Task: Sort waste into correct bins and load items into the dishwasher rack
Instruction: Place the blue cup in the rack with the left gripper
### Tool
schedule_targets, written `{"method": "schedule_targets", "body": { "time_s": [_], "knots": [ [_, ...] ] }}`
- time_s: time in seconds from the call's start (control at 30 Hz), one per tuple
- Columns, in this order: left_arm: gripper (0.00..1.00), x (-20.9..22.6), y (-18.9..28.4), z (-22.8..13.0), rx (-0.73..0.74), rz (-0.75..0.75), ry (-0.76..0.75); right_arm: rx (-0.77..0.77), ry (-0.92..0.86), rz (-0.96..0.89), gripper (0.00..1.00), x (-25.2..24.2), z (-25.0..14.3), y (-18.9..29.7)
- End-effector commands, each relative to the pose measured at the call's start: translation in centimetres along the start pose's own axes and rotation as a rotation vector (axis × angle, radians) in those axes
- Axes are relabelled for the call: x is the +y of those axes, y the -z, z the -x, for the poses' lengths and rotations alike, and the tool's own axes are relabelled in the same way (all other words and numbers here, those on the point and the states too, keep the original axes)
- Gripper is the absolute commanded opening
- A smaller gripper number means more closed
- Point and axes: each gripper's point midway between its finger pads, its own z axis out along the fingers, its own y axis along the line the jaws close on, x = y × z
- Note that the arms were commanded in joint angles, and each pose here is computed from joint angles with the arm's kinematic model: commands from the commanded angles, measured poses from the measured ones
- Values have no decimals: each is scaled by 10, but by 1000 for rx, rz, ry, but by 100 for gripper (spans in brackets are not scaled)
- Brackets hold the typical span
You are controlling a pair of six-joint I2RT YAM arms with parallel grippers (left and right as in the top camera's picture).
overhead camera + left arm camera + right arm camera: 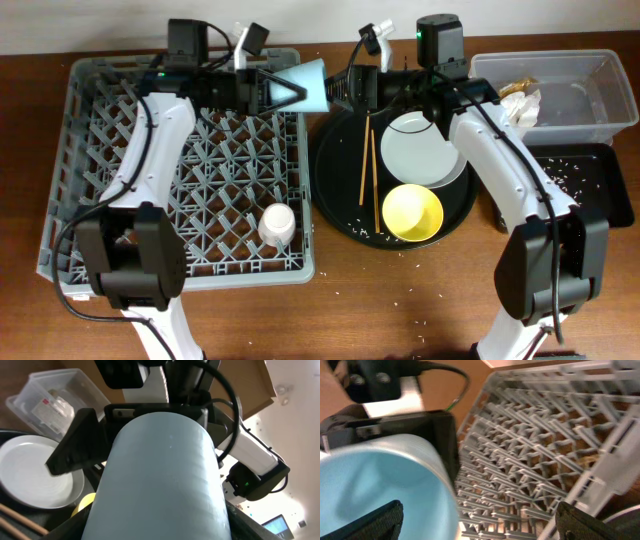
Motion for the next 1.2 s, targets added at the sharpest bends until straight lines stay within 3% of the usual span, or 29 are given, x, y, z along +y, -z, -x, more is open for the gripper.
{"method": "schedule_targets", "body": {
  "time_s": [0.0,0.03,0.13,0.27,0.43,0.77,0.8,0.83,0.87,0.93,1.03,1.1,1.17],
  "knots": [
    [42,44,57,13,-106,249,147,-73,-150,-399,98,-87,0,38],
    [43,57,66,13,-122,342,173,-77,-179,-454,98,-100,-2,53],
    [43,95,107,-18,-63,939,315,-46,-242,-744,98,-132,-19,113],
    [42,101,103,-67,134,1216,393,-5,-284,-839,98,-128,-29,130],
    [42,92,96,-109,410,1508,340,1,-289,-843,98,-128,-31,131],
    [43,126,57,-144,571,1472,350,17,-292,-845,98,-128,-34,131],
    [57,129,57,-148,584,1472,361,20,-295,-854,98,-128,-36,132],
    [78,131,57,-150,592,1472,367,20,-296,-857,99,-129,-36,133],
    [84,131,57,-150,592,1472,367,22,-297,-858,98,-129,-36,133],
    [87,129,55,-141,569,1470,351,34,-278,-857,99,-129,-37,133],
    [87,107,42,-93,455,1430,268,32,-223,-858,95,-113,-29,141],
    [86,92,-2,-61,346,1239,198,-57,-192,-947,95,-83,-6,188],
    [86,93,-30,-67,373,1180,176,-141,-220,-995,95,-72,1,232]
  ]
}}
